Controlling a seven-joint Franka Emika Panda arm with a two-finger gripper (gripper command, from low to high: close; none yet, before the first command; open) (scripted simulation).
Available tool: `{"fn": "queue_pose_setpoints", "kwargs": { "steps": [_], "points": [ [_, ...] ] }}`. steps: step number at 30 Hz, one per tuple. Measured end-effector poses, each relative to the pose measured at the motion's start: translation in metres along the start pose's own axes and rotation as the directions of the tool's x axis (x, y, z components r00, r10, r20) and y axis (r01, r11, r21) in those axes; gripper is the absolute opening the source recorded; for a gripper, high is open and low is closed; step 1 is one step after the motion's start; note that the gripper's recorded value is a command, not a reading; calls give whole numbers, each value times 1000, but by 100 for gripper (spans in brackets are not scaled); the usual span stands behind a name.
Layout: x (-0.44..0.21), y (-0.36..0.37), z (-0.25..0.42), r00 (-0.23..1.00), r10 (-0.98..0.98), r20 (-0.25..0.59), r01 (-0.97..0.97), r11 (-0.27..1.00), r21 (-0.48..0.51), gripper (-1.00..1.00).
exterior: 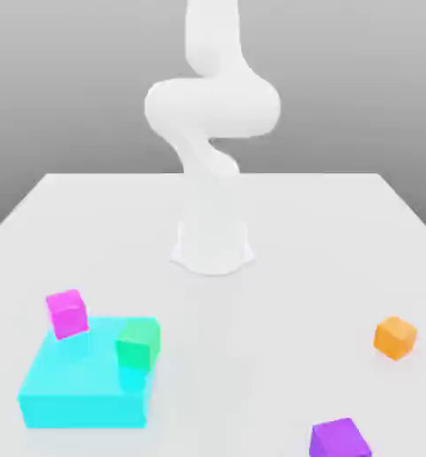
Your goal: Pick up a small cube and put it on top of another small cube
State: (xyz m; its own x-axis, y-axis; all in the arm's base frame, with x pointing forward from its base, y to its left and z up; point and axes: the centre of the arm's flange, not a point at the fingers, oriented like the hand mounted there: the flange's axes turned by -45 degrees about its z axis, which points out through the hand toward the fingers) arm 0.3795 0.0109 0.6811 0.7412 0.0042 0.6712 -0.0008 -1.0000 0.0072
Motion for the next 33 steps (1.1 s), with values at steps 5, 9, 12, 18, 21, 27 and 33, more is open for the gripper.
{"fn": "queue_pose_setpoints", "kwargs": {
  "steps": [5, 9, 12, 18, 21, 27, 33],
  "points": [
    [-2, -24, 91, 991, -42, 130, 42, 999, -3, 0],
    [-16, -44, 161, 971, -76, 228, 76, 997, 6, 0],
    [-33, -60, 211, 949, -102, 300, 101, 995, 19, 0],
    [-85, -93, 305, 887, -159, 434, 147, 987, 61, 0],
    [-118, -111, 347, 847, -189, 496, 166, 982, 90, 0],
    [-197, -139, 420, 756, -235, 610, 181, 972, 150, 0],
    [-266, -151, 483, 719, -252, 647, 182, 968, 175, 0]
  ]
}}
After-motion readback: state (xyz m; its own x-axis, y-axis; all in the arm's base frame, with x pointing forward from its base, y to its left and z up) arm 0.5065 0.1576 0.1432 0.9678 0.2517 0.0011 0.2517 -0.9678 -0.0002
